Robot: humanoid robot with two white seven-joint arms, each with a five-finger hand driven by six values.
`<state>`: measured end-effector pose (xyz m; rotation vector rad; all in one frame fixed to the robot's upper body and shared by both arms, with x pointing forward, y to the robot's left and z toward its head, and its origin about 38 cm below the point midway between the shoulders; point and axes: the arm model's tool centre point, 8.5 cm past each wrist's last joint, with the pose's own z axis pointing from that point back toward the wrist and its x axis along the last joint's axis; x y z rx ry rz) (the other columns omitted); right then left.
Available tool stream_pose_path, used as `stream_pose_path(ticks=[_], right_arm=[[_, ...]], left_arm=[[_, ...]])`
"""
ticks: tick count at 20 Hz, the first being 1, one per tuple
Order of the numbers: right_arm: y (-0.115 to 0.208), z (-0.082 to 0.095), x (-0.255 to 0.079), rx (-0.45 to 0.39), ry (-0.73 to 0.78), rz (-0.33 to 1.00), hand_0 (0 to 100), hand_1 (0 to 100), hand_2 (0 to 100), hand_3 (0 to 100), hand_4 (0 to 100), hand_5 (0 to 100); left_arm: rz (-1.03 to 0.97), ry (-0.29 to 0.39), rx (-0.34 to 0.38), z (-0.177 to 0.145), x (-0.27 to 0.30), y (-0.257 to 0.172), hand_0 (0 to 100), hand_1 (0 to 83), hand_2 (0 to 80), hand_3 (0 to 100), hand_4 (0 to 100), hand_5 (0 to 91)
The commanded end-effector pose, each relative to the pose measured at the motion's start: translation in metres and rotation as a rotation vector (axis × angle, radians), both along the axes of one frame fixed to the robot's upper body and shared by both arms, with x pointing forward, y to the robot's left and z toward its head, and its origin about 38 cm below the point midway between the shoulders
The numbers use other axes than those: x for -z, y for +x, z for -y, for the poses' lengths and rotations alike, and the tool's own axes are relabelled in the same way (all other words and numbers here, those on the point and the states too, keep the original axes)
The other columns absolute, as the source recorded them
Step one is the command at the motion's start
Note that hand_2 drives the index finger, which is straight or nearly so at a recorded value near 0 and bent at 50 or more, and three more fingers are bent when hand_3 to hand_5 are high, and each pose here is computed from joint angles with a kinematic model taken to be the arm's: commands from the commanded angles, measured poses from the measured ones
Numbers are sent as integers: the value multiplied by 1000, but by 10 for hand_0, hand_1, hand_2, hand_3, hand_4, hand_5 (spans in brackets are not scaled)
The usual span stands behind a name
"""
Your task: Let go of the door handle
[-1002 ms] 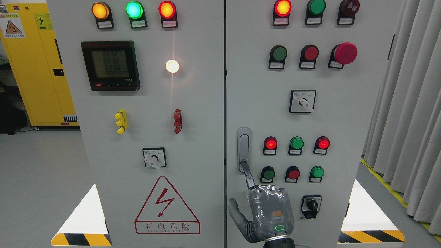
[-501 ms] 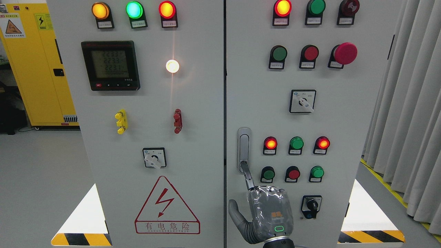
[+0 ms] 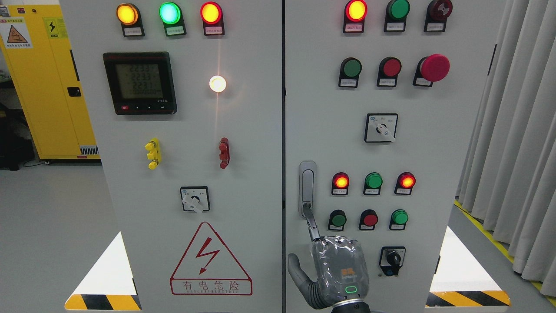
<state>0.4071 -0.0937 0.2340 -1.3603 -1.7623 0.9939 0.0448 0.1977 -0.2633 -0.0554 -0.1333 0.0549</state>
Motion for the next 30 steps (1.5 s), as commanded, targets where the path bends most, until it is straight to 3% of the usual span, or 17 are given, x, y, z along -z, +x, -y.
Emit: stream_pose_path(ticks=[1,30], right_arm=[[1,0,1,0,-2,-10,535,367,53,1000,1000,1000],[1,1,10,14,5,-38,538,371,71,1000,1000,1000]], left_arm=[[-5,0,0,0,0,0,120,556,0,0,0,0],[-5,0,0,0,0,0,120,556,0,0,0,0]])
